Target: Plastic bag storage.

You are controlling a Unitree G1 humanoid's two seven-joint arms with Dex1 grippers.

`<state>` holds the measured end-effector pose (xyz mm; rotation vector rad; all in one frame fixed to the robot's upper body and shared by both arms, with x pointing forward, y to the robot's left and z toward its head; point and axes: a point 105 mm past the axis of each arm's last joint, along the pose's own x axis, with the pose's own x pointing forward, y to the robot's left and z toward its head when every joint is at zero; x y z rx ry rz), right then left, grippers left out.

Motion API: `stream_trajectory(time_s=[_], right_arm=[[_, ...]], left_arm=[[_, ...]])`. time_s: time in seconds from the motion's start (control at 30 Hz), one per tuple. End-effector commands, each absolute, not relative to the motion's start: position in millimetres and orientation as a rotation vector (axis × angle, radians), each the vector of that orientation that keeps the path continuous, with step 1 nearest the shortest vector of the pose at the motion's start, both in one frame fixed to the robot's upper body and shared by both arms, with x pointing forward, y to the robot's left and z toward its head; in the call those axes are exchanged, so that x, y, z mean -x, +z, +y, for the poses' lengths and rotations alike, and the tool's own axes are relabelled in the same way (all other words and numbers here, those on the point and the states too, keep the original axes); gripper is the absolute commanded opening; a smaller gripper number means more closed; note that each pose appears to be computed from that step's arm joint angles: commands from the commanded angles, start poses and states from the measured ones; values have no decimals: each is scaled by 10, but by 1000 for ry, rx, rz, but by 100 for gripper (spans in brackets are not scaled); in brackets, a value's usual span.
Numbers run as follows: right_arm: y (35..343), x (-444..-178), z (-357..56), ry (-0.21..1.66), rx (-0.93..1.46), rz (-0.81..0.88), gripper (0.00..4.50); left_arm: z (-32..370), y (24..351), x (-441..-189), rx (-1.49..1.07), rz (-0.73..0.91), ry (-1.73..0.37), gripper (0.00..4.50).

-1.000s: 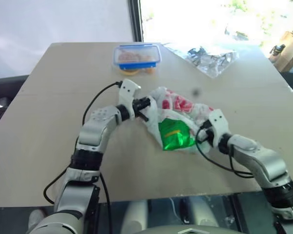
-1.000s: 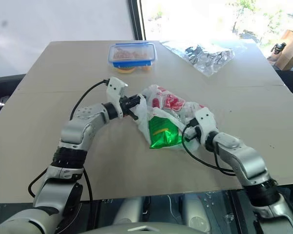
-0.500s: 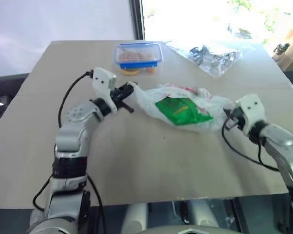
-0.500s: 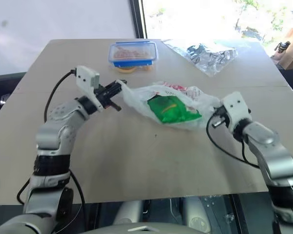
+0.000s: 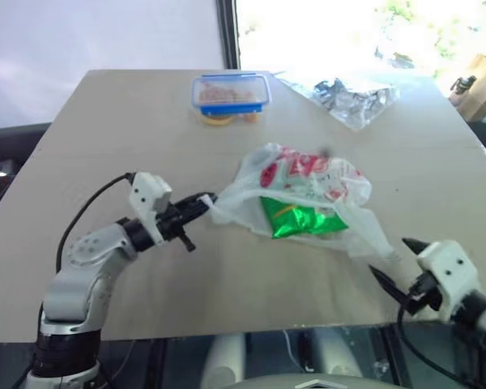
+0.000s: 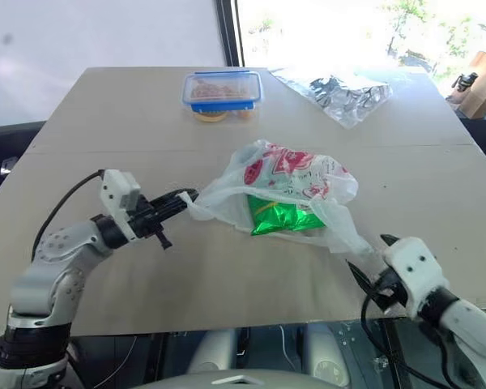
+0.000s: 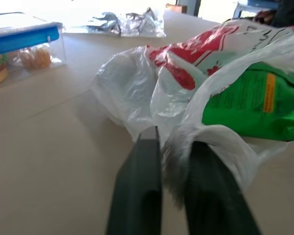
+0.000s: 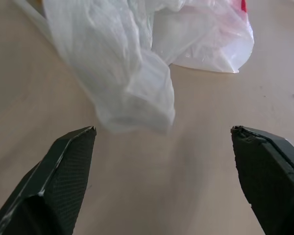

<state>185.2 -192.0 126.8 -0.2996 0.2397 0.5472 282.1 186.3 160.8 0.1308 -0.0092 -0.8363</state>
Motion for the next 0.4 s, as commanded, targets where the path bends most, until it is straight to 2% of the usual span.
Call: stream_trajectory(time_s=[0.03,0.13,0.27,0.4], right_arm=[[1445,-1681,-1918,601,286,204,450],[1389,-1552,-2137,570,325,267,450],[1386,-1499,-2498,519,324,309,450],[1429,-1534,-2636,524,341,298,450]], left_arm=[[2118,1591,-2760,-155,17,-785,224],[2404,1373,-2627,-186,134,-732,355],[2732,1196,-2411,-174,239,-666,355],[2782,1213,-2333,-160,241,-650,355]])
